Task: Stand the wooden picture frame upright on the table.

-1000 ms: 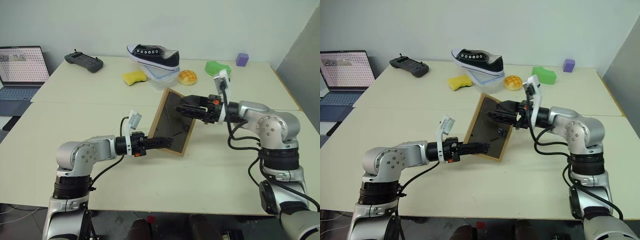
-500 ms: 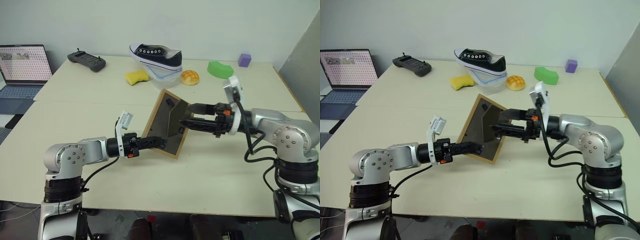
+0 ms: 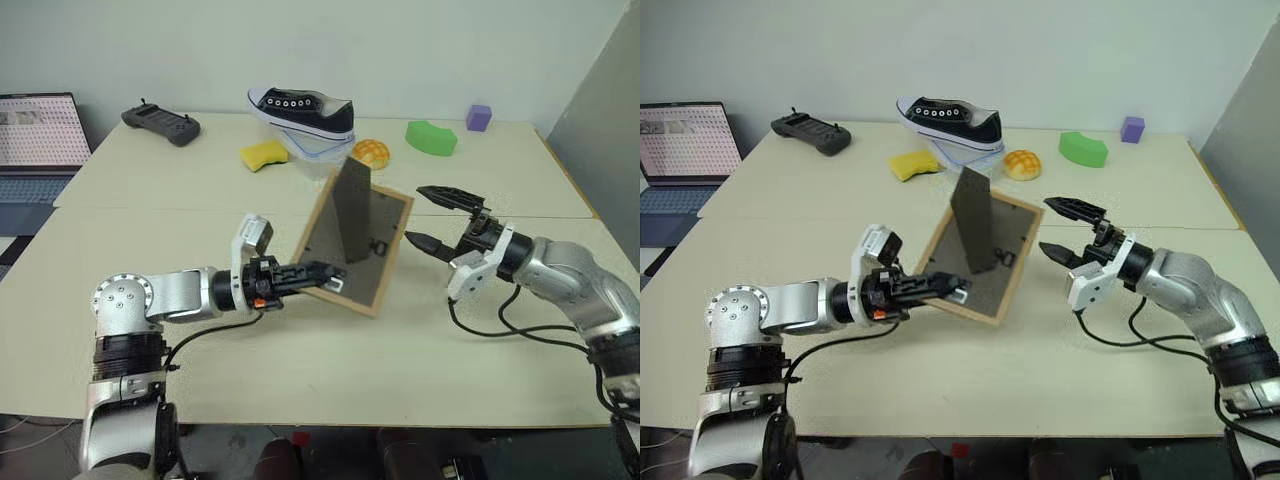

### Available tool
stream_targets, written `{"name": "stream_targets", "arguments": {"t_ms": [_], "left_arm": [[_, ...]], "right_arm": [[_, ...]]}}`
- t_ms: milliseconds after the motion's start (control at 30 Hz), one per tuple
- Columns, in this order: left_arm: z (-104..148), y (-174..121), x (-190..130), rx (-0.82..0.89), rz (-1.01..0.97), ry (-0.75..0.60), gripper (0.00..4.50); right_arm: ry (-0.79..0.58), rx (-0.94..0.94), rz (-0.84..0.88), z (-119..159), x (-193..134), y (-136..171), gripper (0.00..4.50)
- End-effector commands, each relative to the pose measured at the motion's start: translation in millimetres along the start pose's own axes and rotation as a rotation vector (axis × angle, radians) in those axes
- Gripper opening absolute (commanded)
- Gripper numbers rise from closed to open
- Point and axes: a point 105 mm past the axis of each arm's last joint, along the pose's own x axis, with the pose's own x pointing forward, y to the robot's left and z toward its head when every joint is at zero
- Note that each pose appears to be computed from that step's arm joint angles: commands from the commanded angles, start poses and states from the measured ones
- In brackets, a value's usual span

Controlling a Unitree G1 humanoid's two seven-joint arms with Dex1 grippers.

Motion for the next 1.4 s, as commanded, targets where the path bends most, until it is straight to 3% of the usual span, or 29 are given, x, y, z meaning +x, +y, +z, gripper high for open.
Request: {"name": "stream_targets", "arguments": {"t_ms": [33,133,200,600,700,767,1000,1133,1200,1400], "left_arm": [[4,-17,4,0.035,-0.055,-0.019,1.28],[2,-16,6,0.036,-0.049,-0.015,1.28],[1,-15,7,0.035,-0.046,-0.014,1.28],[-5,-12,8,0.038,-0.033,-0.020,1.28],[-5,-13,8,0.048,-0.031,-0.023,1.28],[-5,-15,7,0.060,-0.029,-0.030,1.98],[28,-10,-27,0.076,0.074,-0.238,3.22],[36,-16,-45,0.144,0.149,-0.332,4.02],[36,-16,-52,0.225,0.252,-0.347,4.44],[26,-1,-48,0.667,0.625,-0.256,4.50]], "right_arm": [[-0.103,-0.090,-0.094,11,15,-14,4.45],[-0.165,-0.097,-0.146,20,22,-20,4.45],[-0.212,-0.094,-0.154,28,24,-22,4.17],[-0.218,-0.063,-0.152,25,18,-19,1.53],[-0.219,-0.050,-0.158,24,18,-20,1.52],[-0.223,-0.043,-0.163,24,18,-21,1.51],[-0.172,0.162,-0.121,10,13,-10,1.34],[-0.086,0.439,-0.101,-2,20,2,1.33],[-0.027,0.689,-0.112,-11,28,7,1.33],[0.060,1.571,-0.102,-18,54,47,1.32]]}}
